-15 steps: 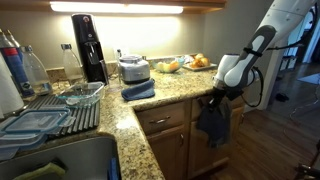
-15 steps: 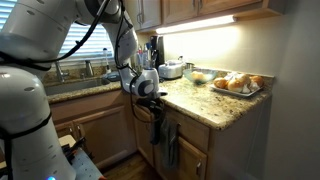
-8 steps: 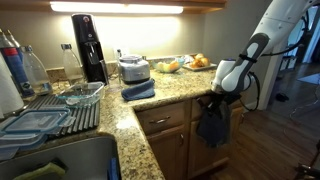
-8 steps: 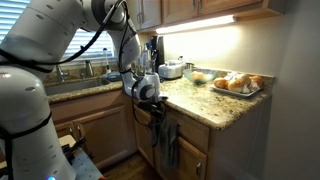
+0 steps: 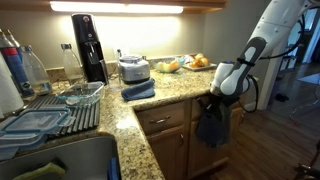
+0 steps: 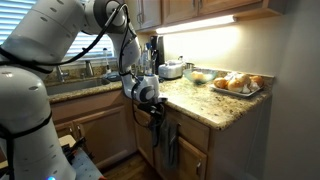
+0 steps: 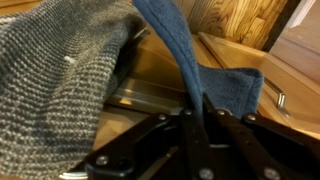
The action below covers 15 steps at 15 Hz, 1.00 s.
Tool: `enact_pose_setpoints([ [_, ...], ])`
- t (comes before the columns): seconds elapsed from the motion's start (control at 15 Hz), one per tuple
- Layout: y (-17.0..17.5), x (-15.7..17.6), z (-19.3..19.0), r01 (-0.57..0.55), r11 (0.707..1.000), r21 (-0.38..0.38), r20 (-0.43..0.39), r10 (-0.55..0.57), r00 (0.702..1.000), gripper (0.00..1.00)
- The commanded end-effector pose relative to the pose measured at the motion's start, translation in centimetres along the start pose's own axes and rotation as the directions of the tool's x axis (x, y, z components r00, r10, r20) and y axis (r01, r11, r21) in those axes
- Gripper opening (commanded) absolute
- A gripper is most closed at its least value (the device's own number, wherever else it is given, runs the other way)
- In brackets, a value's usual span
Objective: Put the towel on the counter on the hook hanging on the top drawer
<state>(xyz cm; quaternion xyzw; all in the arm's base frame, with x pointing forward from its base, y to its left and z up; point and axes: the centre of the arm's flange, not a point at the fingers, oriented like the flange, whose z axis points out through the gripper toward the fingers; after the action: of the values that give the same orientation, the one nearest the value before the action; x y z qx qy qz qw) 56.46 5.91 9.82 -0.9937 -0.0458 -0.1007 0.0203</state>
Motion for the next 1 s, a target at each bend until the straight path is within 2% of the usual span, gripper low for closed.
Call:
enact_pose_setpoints([
  [0.0,0.1,-0.8,-0.5,0.006,0.999,-0.034,-0.050,-0.008,0.999,0.44],
  [0.33,0.1,-3.1,-3.1,0.032,0.997,-0.076,-0.130,-0.041,0.991,0.76],
  [0.53,-0.3,-5.0,-4.6,0.058,0.997,-0.059,-0.150,-0.067,0.986,0.95],
  [0.67,-0.8,-6.2,-5.4,0.073,0.996,-0.045,-0.151,-0.079,0.985,1.00],
  [0.93,-1.9,-8.2,-7.9,0.109,0.994,-0.031,-0.159,-0.112,0.981,1.00],
])
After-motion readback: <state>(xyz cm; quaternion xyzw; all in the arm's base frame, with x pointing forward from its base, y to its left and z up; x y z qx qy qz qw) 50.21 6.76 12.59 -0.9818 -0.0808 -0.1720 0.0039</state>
